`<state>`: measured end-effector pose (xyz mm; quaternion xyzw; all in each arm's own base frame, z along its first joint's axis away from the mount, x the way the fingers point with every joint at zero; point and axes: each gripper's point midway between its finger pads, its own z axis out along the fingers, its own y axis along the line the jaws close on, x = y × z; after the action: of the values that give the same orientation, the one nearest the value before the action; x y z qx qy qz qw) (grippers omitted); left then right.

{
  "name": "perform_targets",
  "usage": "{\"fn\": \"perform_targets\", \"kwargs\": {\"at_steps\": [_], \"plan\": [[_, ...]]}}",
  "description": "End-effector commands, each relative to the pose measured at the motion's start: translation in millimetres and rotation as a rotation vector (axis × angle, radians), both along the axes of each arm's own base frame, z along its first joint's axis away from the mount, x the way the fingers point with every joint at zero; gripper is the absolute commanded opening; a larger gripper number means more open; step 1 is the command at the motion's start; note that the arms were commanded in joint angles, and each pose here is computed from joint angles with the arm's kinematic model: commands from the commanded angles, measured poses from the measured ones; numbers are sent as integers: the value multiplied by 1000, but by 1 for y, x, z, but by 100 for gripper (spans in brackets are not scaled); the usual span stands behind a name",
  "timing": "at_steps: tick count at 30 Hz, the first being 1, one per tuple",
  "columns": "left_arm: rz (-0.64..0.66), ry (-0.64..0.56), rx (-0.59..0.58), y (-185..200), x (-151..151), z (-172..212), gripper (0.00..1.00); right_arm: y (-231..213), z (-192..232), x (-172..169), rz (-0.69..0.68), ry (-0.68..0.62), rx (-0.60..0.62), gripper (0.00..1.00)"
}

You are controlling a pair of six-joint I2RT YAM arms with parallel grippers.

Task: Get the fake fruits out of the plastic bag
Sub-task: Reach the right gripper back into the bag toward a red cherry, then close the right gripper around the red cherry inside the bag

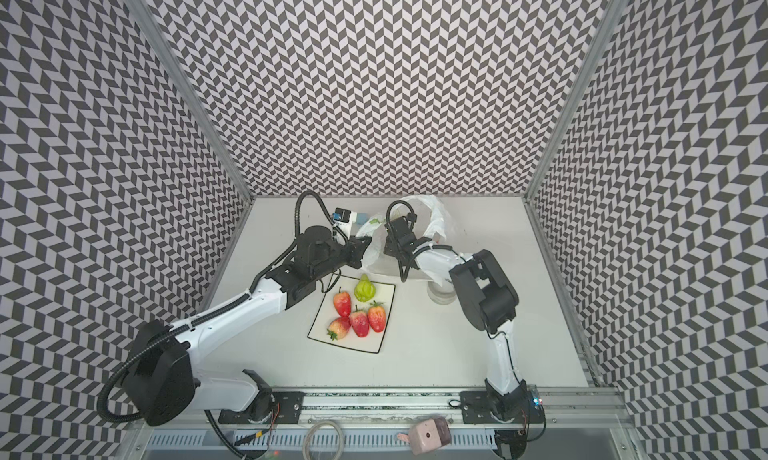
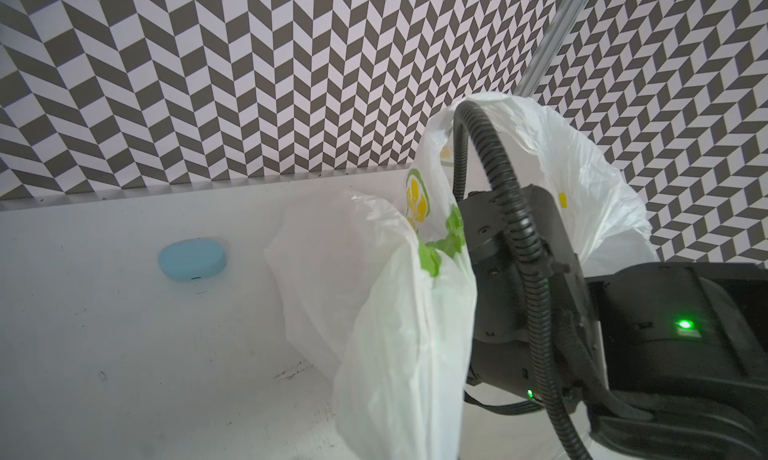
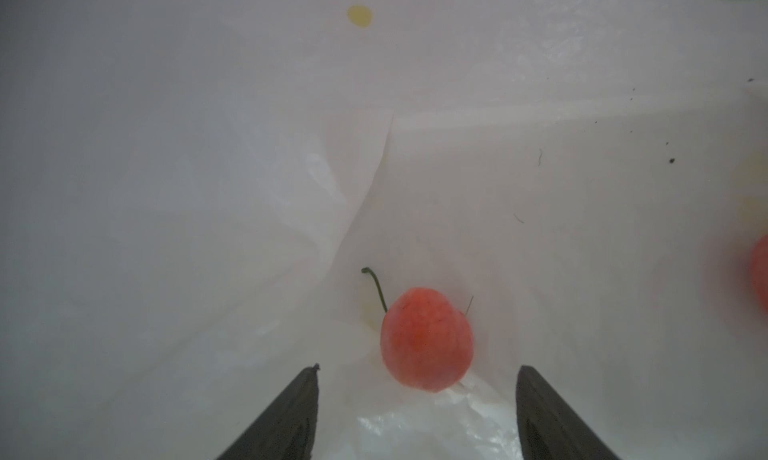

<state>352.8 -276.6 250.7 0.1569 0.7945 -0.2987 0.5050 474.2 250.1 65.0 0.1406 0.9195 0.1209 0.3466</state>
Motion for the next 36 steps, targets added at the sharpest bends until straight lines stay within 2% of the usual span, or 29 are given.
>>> {"fn": "perform_targets", "kwargs": {"at_steps": [1, 9, 17, 23, 36], "plan": [[-17, -10, -2, -4, -1, 3, 0, -4, 1, 19, -76, -47, 32, 72], [-24, -16, 0, -5, -2, 5, 0, 6, -18, 32, -46, -29, 33, 69], [-18, -18, -5, -3, -3, 6, 0, 7, -22, 28, -9, -11, 13, 53], [-12, -23, -8, -2, -3, 7, 0, 4, 10, 21, 22, -70, 26, 37], [14, -23, -16, -1, 2, 7, 0, -2, 95, -30, 144, -203, 140, 35]]}}
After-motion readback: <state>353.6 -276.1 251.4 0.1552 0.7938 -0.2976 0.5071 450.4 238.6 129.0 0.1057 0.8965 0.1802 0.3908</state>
